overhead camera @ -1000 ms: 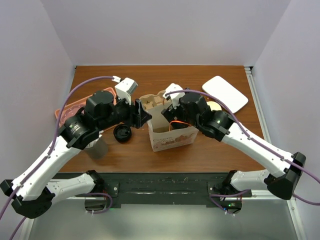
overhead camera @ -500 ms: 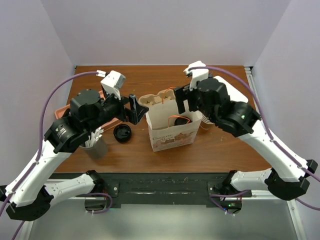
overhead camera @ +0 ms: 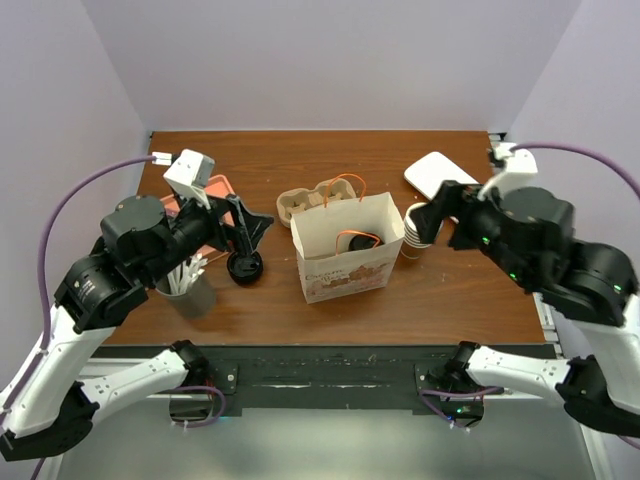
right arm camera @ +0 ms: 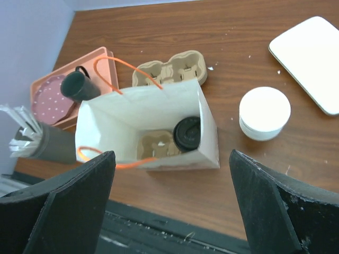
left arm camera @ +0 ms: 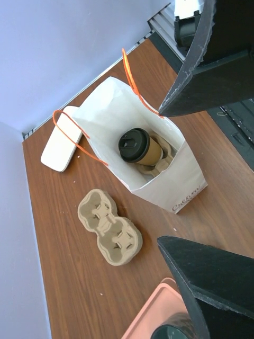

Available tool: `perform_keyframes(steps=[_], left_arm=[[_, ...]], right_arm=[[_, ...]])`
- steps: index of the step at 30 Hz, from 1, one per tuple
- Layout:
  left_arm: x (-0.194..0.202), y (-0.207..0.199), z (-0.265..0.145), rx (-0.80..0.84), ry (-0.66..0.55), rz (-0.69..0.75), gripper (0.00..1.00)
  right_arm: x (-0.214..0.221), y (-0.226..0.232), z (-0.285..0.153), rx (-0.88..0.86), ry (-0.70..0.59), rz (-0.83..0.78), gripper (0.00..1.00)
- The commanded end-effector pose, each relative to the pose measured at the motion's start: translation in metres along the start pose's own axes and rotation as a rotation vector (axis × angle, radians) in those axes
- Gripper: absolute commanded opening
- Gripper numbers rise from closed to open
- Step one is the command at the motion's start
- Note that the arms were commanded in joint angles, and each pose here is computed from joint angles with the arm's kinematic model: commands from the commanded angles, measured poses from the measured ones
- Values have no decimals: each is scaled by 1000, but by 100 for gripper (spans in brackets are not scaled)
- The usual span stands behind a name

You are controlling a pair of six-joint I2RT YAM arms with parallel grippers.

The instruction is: Pack the takeout coffee

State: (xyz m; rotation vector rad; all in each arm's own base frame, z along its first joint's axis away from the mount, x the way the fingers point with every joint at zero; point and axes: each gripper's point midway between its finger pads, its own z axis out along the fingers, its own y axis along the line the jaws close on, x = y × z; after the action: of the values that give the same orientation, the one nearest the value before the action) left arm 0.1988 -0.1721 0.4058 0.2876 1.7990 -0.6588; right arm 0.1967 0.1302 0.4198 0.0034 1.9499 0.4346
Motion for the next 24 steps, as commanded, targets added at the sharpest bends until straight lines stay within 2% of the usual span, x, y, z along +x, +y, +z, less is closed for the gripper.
perform_keyframes(steps=[1, 5, 8, 12, 20, 23, 24], left_arm=[[-6, 11, -10, -77, -15, -57, 100], [-9, 20, -25, -145, -9, -131, 100], [-7, 27, -33, -185, 10, -138, 100], [-7, 32, -42, -219, 16, -145, 100], [7, 57, -59, -360, 50, -169, 100], [22, 73, -62, -471, 114, -183, 95], [27, 76, -59, -501, 136, -178, 89]], right_arm=[[14, -20, -20, 47, 56, 47, 93], [27, -18, -29, 0, 113, 28, 94], [36, -22, -30, 10, 144, 23, 99], [49, -18, -31, -28, 172, 64, 99], [57, -18, -38, -81, 152, 118, 99], [63, -23, -40, -71, 158, 120, 99], [63, -23, -40, -73, 158, 121, 99]])
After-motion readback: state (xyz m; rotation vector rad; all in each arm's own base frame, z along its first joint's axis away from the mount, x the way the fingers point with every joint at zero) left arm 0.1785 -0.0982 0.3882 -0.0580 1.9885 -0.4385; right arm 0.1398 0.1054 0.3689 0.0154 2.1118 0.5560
